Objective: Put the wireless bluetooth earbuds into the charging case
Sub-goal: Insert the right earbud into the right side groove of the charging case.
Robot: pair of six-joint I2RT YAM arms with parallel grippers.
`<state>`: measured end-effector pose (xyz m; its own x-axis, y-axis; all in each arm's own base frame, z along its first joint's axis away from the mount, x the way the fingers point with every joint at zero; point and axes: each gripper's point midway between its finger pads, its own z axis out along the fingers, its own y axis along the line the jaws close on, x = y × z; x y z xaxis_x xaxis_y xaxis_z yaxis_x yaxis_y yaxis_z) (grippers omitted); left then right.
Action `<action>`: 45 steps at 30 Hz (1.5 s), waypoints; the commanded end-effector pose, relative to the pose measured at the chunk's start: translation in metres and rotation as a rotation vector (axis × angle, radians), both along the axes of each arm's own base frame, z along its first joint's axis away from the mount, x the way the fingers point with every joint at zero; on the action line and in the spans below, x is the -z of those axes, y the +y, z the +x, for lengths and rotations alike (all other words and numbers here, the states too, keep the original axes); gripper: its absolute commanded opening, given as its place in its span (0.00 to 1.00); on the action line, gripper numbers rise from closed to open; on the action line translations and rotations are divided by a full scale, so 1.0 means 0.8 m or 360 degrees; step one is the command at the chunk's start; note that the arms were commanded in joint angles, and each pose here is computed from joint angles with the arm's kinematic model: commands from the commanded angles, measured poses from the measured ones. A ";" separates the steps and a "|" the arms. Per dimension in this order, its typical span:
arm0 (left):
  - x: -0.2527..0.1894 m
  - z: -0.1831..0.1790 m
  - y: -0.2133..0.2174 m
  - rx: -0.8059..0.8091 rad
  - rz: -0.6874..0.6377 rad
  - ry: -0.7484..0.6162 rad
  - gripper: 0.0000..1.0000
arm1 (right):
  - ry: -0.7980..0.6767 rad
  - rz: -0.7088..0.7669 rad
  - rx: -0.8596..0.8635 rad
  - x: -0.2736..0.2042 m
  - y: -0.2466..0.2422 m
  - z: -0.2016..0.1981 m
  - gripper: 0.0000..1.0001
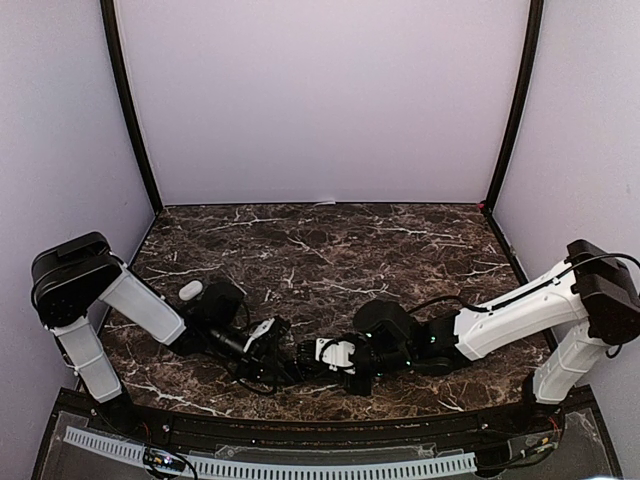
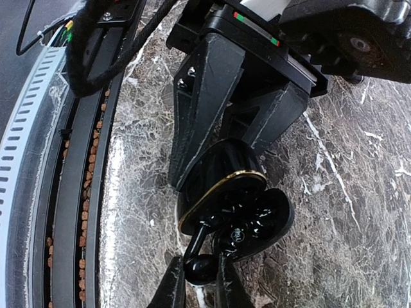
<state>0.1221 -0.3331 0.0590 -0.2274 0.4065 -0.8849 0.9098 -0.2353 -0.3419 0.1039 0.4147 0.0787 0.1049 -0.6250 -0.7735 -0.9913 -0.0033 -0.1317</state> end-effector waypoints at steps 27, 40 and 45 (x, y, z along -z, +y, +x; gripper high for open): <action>0.005 -0.007 -0.017 0.0121 0.0039 0.0021 0.00 | -0.0114 -0.0085 -0.0045 -0.008 0.018 -0.004 0.00; 0.004 -0.012 -0.019 0.0162 0.0037 0.0070 0.00 | -0.0242 -0.0125 -0.0109 -0.008 0.029 -0.018 0.00; 0.003 -0.012 -0.020 0.0164 0.0035 0.0086 0.00 | -0.0303 -0.0096 -0.0118 -0.013 0.032 -0.023 0.00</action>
